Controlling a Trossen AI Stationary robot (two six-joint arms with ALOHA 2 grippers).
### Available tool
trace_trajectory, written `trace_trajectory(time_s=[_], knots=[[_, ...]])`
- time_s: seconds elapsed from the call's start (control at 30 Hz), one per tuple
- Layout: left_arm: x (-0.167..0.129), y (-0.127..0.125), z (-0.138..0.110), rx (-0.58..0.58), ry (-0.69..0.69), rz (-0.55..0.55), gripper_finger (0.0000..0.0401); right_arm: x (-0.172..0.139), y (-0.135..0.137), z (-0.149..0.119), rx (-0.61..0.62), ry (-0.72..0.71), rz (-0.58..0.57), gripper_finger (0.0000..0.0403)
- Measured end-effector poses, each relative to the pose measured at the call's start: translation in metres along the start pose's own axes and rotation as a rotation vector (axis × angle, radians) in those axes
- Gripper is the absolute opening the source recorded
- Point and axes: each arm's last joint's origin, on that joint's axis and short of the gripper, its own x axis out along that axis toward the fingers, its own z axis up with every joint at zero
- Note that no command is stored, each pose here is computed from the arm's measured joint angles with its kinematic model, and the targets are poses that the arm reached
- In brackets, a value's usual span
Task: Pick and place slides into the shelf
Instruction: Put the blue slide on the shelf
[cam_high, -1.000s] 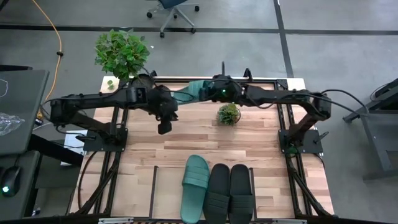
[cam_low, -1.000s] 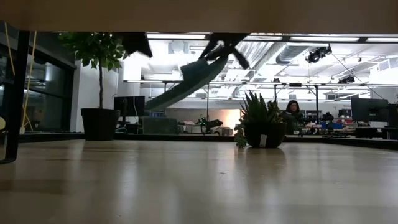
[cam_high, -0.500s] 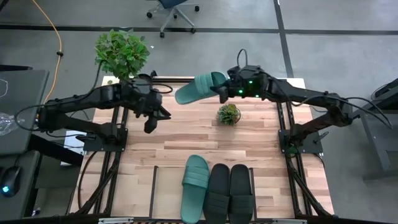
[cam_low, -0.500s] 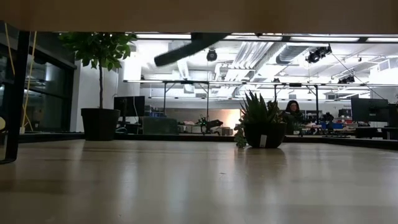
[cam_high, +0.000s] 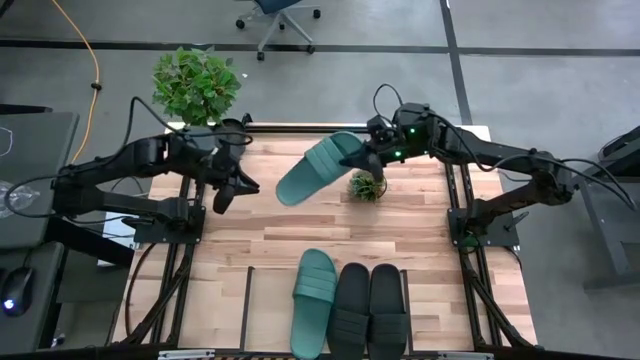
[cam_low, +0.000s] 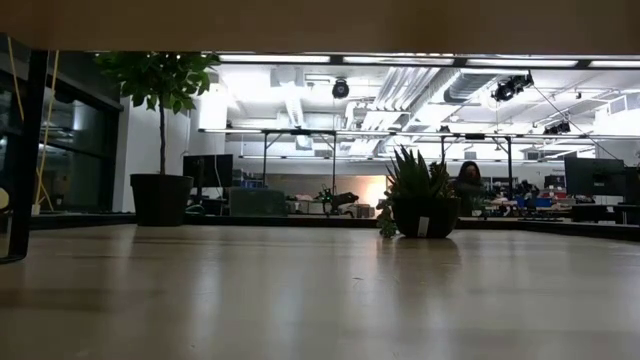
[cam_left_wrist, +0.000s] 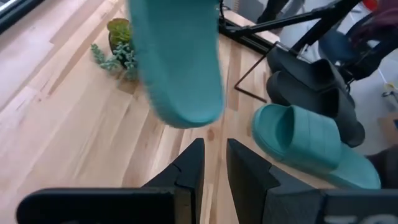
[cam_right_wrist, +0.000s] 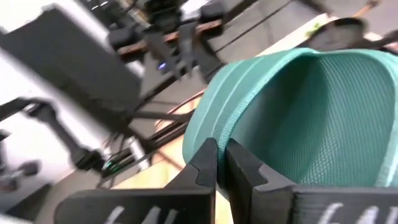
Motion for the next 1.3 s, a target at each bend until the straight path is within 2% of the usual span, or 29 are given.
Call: trace_trajectory(time_s=[0.13, 0.37, 0.53, 0.67, 0.87, 1.03, 1.2, 1.3], knots=[[-0.004, -0.004, -0.002, -0.033, -0.021, 0.025, 0.0058, -0.005, 0.006, 0.0, -0.034, 0.026, 0.089, 0.0], [0.002, -0.013, -0.005, -0.091, 0.003, 0.002, 0.0058, -0.009, 0.013, 0.002, -0.101, 0.048, 0.218, 0.0], [0.002, -0.02, -0.007, -0.096, -0.01, 0.031, 0.0058, 0.003, 0.016, 0.006, -0.141, 0.03, 0.349, 0.0], [0.002, -0.023, -0.009, -0.106, -0.019, 0.043, 0.0058, 0.018, 0.01, 0.004, -0.103, 0.082, 0.44, 0.0], [0.005, -0.032, -0.007, -0.143, -0.073, 0.047, 0.0058, 0.026, 0.008, 0.0, -0.088, 0.126, 0.465, 0.0], [0.016, -0.039, 0.003, -0.184, -0.178, -0.022, 0.0058, 0.027, 0.014, -0.001, -0.109, 0.128, 0.505, 0.0], [0.022, -0.043, 0.009, -0.221, -0.201, -0.083, 0.0059, 0.028, 0.019, -0.003, -0.121, 0.128, 0.523, 0.0], [0.026, -0.046, 0.013, -0.239, -0.218, -0.125, 0.0078, 0.029, 0.022, -0.004, -0.14, 0.126, 0.532, 0.0]])
